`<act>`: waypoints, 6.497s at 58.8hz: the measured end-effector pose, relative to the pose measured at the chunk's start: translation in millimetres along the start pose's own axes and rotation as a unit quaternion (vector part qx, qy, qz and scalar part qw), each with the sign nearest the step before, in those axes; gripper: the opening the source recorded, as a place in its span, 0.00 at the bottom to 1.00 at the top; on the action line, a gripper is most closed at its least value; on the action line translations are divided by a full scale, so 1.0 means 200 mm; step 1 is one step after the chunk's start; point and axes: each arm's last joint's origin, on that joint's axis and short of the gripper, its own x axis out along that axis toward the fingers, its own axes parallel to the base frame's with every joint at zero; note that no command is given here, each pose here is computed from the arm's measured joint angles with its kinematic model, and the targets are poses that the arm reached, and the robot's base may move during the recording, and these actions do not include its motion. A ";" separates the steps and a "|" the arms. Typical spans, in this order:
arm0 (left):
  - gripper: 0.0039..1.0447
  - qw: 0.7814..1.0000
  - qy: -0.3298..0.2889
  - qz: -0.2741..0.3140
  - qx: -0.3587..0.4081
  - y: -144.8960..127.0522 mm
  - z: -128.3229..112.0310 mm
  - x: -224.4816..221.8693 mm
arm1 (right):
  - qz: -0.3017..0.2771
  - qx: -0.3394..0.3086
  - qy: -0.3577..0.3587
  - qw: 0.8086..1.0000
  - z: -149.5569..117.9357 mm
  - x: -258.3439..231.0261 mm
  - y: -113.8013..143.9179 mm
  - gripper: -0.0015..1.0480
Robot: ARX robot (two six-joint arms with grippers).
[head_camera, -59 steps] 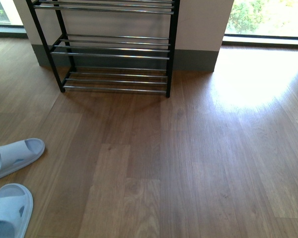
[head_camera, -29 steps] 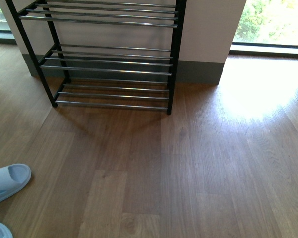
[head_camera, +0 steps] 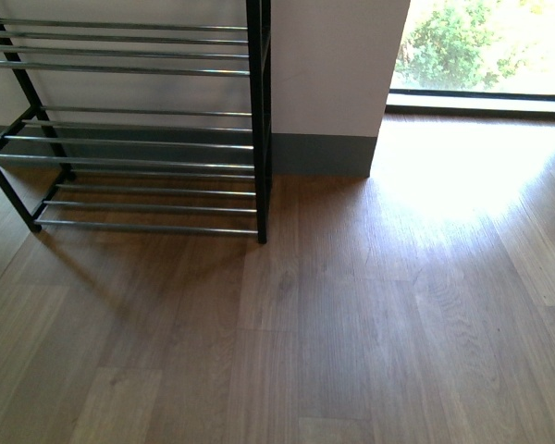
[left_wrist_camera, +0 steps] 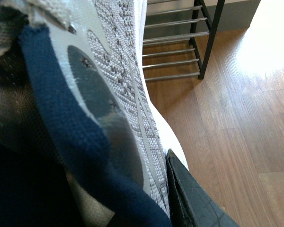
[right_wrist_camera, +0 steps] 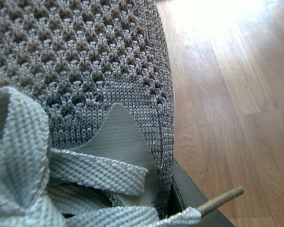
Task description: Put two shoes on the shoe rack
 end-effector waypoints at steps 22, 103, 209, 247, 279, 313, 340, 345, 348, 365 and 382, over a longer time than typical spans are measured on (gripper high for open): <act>0.02 1.000 0.000 -0.001 0.001 0.00 0.00 0.00 | -0.003 0.000 0.000 1.000 0.00 0.00 0.00 0.04; 0.01 1.000 0.001 0.006 -0.002 0.01 0.00 0.00 | 0.001 -0.001 0.002 1.000 0.00 0.00 0.00 0.04; 0.01 1.000 0.001 0.006 -0.002 0.01 0.00 0.00 | 0.097 -0.148 -0.030 0.984 0.70 0.37 0.74 0.04; 0.01 1.000 0.001 0.006 -0.002 0.01 0.00 0.00 | 0.001 -0.153 0.106 0.983 0.80 1.03 1.09 0.04; 0.01 1.000 0.001 0.006 -0.002 0.01 0.00 0.00 | -0.049 -0.152 0.129 0.979 0.84 1.28 1.05 0.04; 0.01 1.000 0.001 0.006 -0.002 0.01 0.00 0.00 | -0.053 -0.146 0.117 0.981 0.83 1.30 1.01 0.86; 0.01 1.000 0.001 0.006 -0.002 0.01 0.00 0.00 | 0.032 -0.139 0.023 0.990 1.00 0.88 1.01 0.91; 0.01 1.000 0.001 0.006 -0.002 0.01 0.00 0.00 | 0.049 -0.140 0.001 0.989 0.99 0.78 0.99 0.91; 0.01 1.000 0.001 0.006 -0.002 0.01 0.00 0.00 | 0.058 -0.140 -0.013 0.988 0.98 0.72 0.98 0.91; 0.01 1.000 0.001 0.006 -0.002 0.01 0.00 0.00 | 0.096 -0.127 -0.122 0.980 0.86 0.21 0.70 0.91; 0.01 1.000 0.001 0.006 -0.002 0.01 0.00 0.00 | 0.076 -0.111 -0.167 0.977 0.63 -0.07 0.40 0.91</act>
